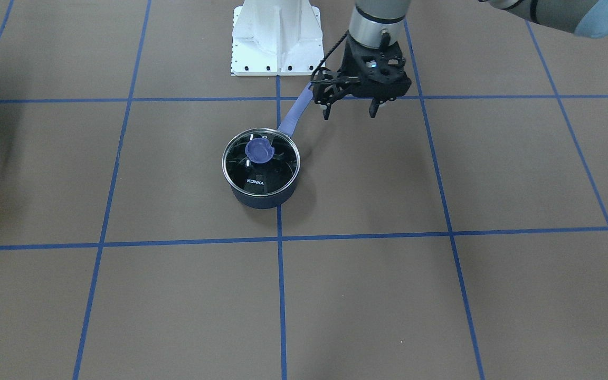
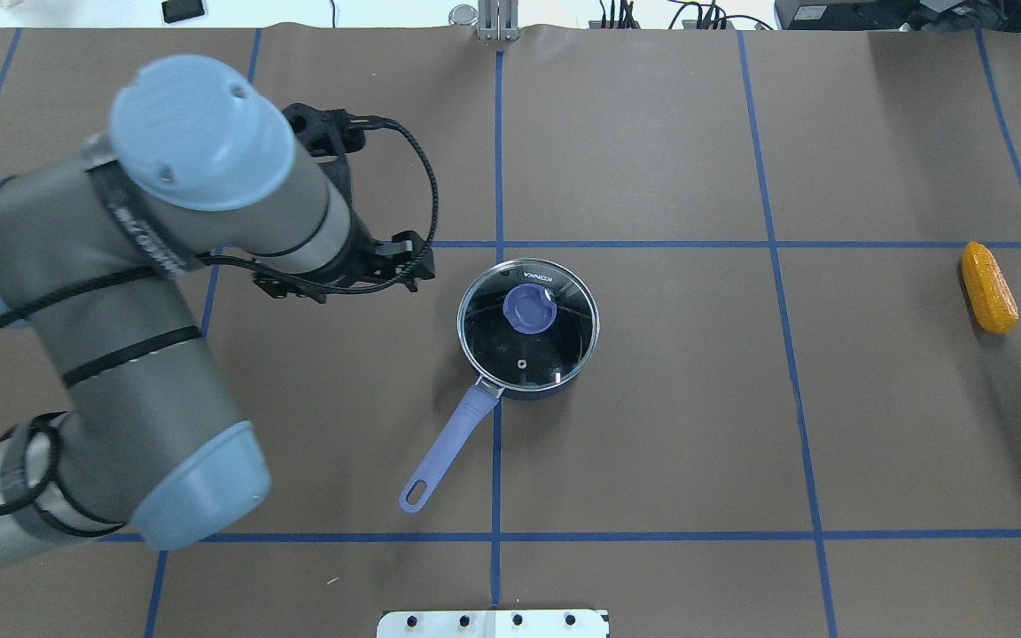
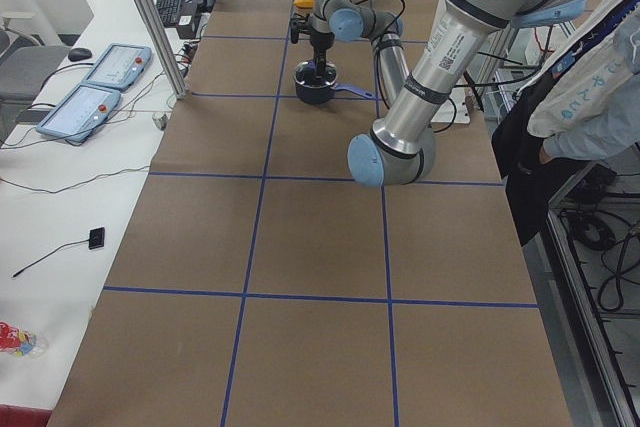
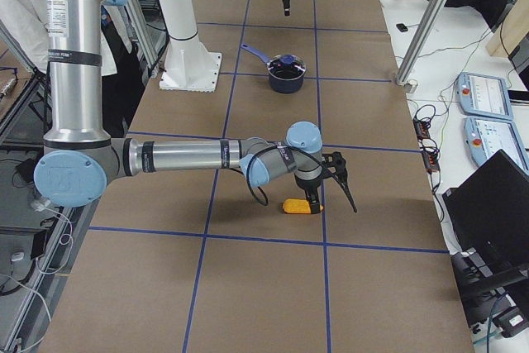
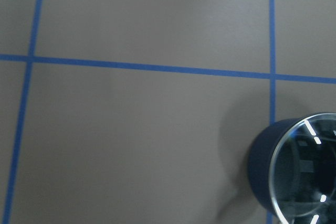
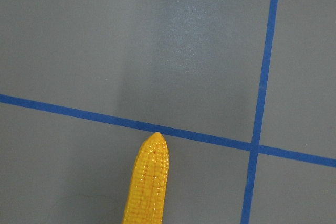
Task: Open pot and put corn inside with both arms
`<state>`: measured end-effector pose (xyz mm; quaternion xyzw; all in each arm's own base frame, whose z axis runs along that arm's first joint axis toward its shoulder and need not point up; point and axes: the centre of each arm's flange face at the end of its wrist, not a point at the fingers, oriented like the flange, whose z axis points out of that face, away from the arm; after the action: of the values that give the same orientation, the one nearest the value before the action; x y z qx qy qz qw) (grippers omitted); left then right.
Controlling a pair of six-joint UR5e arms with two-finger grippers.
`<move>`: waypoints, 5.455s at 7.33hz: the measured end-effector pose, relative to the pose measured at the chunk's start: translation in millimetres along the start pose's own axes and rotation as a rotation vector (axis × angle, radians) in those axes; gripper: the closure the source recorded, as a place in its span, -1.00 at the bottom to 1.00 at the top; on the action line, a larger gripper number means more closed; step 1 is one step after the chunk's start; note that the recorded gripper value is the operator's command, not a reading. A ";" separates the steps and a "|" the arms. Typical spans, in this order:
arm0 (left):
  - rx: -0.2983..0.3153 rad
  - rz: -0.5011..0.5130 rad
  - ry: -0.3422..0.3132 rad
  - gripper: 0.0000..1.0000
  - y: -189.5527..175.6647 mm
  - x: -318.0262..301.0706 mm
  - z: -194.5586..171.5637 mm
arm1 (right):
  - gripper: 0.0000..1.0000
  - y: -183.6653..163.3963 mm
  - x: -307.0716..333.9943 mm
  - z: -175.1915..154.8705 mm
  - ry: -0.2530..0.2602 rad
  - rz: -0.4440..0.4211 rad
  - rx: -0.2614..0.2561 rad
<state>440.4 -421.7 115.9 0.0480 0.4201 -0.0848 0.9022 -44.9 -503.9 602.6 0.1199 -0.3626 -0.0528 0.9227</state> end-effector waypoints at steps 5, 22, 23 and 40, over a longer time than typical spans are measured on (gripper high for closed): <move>0.010 -0.037 -0.003 -0.97 -8.0 104.8 67.6 | -1.00 0.1 -1.1 2.5 -0.001 -0.002 -0.005; 0.026 -0.038 -0.049 0.16 21.0 137.5 102.8 | -1.00 -0.1 1.5 5.7 0.001 0.004 -0.010; 0.026 -0.036 -0.046 0.48 21.6 138.4 101.2 | -1.00 -0.8 1.2 5.7 0.001 0.003 -0.010; -0.078 0.554 -0.094 0.80 -45.9 -327.8 28.0 | -1.00 -11.2 -5.1 10.5 0.005 -0.011 -0.009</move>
<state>245.1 -434.2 384.4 0.1222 0.3514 0.1791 0.9108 -56.0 -515.7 603.8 0.1178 -0.3594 -0.0590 0.9238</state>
